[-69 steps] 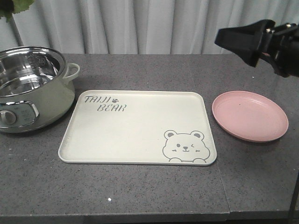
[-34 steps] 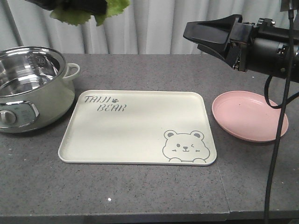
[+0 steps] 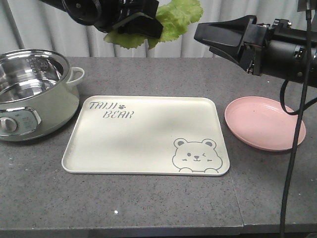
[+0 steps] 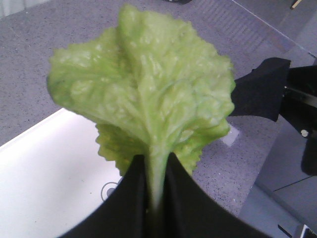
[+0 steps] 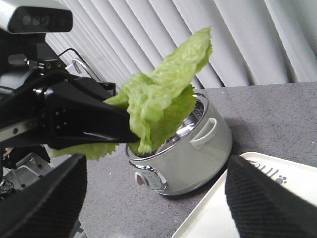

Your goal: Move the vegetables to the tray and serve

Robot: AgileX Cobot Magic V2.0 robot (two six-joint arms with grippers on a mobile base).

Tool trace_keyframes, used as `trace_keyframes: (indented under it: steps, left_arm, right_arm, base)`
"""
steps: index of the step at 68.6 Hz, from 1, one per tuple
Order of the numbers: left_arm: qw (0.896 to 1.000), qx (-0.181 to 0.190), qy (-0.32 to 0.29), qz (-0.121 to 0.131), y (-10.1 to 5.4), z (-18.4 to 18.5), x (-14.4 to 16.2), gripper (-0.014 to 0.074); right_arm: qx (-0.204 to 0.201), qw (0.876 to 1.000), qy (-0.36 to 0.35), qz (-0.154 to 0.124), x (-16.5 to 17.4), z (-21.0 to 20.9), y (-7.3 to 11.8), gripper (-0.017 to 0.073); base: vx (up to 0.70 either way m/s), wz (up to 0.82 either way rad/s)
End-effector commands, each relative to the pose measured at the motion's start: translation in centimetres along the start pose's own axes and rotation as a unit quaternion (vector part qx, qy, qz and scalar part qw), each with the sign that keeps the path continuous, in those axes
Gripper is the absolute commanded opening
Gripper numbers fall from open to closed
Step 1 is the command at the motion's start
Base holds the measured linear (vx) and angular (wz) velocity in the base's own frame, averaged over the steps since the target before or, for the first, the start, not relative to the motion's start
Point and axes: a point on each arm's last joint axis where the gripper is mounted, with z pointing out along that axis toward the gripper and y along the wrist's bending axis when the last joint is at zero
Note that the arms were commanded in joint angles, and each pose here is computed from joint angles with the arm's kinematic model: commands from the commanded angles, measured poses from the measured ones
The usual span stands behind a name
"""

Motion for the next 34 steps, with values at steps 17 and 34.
trace_keyframes:
  steps: [17,34]
  left_arm:
    - [0.998,0.033,-0.049,0.030,-3.4,-1.2,-0.9,-0.0007]
    - [0.998,0.043,-0.030,0.026,-3.4,-0.7,-0.6,-0.0007]
  right_arm:
    - [-0.037,0.997,-0.061,0.017,-2.0,-0.6,1.9,0.0549]
    - [-0.028,0.997,-0.065,0.017,-2.1,-0.6,1.8,0.0549]
  base:
    - [0.00,0.00]
    - [0.00,0.00]
